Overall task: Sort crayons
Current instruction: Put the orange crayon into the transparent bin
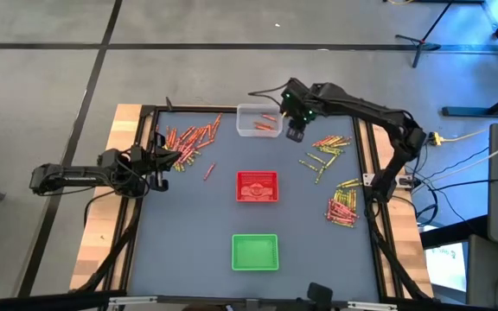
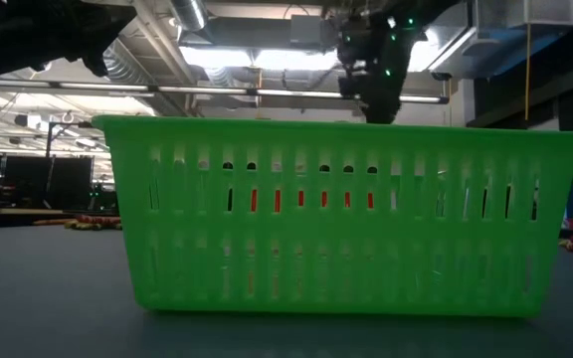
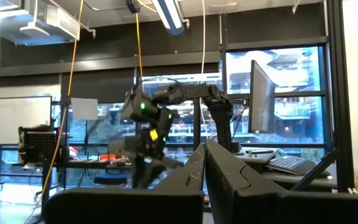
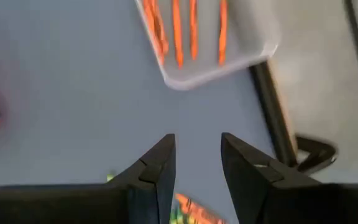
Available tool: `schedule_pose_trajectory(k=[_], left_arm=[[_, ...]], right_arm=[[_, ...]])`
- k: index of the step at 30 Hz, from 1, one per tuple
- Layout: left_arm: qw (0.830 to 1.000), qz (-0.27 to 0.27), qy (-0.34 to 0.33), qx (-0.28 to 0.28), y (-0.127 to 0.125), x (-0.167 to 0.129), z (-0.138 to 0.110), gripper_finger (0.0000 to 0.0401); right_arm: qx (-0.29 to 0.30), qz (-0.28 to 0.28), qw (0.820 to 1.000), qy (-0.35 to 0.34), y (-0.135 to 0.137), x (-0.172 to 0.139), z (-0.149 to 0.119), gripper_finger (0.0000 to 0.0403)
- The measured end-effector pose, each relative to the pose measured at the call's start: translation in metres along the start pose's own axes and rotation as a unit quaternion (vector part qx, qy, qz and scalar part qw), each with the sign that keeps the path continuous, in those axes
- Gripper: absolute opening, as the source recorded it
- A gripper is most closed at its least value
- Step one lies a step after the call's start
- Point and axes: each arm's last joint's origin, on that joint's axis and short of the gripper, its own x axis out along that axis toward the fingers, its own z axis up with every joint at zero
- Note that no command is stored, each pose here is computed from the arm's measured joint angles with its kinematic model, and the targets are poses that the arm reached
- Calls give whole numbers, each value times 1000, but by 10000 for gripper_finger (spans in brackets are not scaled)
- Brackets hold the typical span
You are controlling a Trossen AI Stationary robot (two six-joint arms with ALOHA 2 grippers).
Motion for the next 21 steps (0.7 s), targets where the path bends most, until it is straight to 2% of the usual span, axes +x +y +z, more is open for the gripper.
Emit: schedule_pose_trajectory(k=[11, 16, 21], left_arm=[[1000, 0, 2, 0, 0, 0, 0, 0], [1000, 0, 1, 0, 0, 0, 0, 0], [1000, 0, 0, 0, 0, 0, 0, 0]], right_arm=[[-3, 16, 993, 114, -16, 59, -56, 127], [-45, -9, 985, 167, -24, 74, -79, 127], [-80, -15, 979, 186, -27, 86, -94, 127]])
